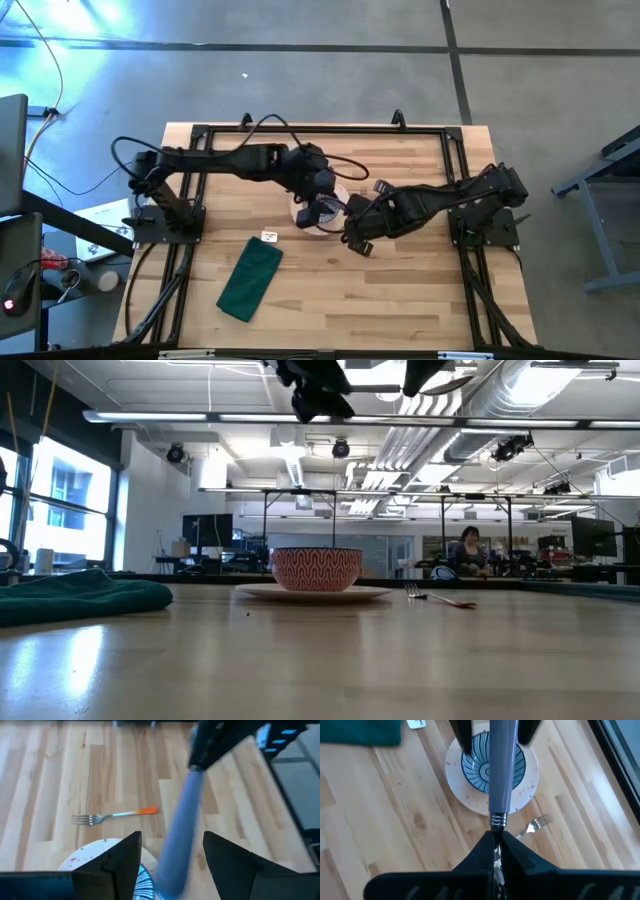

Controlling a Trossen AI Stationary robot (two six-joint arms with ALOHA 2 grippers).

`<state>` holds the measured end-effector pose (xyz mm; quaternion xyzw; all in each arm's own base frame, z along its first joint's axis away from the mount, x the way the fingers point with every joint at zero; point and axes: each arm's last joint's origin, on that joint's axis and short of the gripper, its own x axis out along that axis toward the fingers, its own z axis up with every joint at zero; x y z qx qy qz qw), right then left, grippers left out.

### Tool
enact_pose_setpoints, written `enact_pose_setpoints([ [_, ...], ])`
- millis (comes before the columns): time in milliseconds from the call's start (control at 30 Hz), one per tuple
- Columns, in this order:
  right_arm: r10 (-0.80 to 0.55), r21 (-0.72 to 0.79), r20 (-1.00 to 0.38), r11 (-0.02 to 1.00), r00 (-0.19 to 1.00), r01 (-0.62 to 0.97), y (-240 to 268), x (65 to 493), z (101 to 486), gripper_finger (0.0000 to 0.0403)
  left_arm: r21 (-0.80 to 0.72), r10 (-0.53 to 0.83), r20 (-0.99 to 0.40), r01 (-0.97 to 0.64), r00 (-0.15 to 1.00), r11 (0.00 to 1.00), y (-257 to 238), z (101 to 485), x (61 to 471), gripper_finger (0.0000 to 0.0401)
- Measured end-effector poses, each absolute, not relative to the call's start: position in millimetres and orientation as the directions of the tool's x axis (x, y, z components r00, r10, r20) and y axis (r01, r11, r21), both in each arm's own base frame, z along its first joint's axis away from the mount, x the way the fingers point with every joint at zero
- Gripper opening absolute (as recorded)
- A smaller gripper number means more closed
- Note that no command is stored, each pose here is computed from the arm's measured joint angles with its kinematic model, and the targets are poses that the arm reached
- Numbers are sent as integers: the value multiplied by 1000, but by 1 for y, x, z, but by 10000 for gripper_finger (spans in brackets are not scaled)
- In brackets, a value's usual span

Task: Set table place
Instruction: Put the spoon on the stripe red bowl

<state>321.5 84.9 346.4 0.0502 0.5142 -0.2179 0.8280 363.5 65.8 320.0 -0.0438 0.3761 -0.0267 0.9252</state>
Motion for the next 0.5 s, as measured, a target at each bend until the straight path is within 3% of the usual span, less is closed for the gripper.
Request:
enact_pose_setpoints([
  [267, -299, -136, -869, 911, 396, 389, 80, 326, 347, 0, -70, -45, -682, -4, 730, 998, 68, 318, 369, 205],
  [500, -278, -128, -879, 921, 387, 369, 74, 327, 347, 0, -75, -67, -643, 25, 763, 997, 67, 341, 367, 205],
])
